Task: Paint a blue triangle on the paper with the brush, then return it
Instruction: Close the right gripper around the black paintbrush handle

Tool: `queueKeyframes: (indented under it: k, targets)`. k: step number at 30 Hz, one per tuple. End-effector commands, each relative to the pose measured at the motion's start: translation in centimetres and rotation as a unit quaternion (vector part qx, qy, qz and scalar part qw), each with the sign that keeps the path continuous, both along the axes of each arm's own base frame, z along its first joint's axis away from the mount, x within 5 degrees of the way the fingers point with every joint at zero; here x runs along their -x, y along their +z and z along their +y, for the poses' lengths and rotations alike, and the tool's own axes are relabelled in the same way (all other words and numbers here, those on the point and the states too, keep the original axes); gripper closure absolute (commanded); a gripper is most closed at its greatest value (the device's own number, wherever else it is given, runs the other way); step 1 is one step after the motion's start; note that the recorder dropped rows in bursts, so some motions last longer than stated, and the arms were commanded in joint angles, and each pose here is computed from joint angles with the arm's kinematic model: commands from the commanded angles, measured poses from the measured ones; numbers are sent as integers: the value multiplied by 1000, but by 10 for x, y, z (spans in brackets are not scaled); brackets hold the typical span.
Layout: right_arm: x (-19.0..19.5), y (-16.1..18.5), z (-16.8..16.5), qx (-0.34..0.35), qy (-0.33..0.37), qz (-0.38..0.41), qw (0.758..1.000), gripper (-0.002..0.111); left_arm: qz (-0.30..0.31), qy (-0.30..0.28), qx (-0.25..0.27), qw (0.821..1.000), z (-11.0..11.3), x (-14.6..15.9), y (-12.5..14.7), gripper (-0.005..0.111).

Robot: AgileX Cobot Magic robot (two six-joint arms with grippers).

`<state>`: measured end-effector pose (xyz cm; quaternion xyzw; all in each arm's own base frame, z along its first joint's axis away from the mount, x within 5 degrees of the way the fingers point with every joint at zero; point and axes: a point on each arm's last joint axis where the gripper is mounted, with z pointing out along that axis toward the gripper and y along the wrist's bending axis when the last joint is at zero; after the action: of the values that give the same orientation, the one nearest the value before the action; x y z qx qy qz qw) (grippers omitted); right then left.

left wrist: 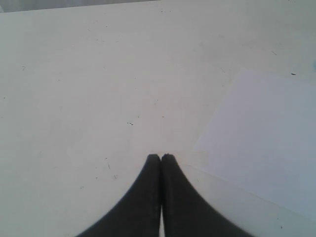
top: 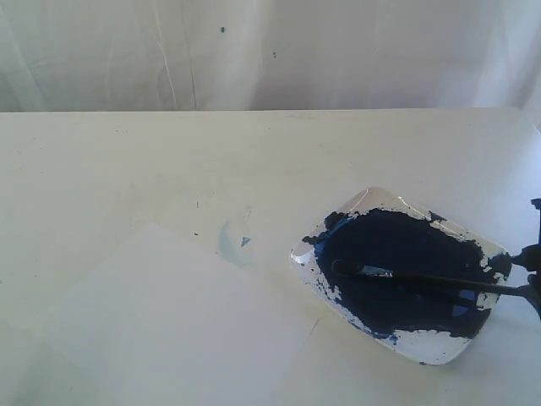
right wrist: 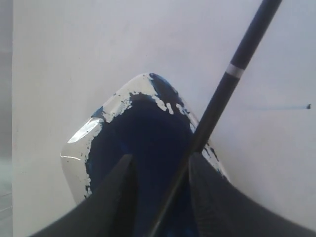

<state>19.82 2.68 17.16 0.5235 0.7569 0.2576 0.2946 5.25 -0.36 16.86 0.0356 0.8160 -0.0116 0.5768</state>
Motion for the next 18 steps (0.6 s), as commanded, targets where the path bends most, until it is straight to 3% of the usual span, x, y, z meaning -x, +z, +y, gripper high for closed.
queueKeyframes:
  k: [1, 18]
  targets:
    - [-3, -2, 0, -22, -27, 4, 999, 73, -1, -3, -2, 1000, 0, 0, 0, 107]
    - [-5, -13, -9, -28, -60, 31, 997, 73, -1, -3, -2, 1000, 0, 0, 0, 107]
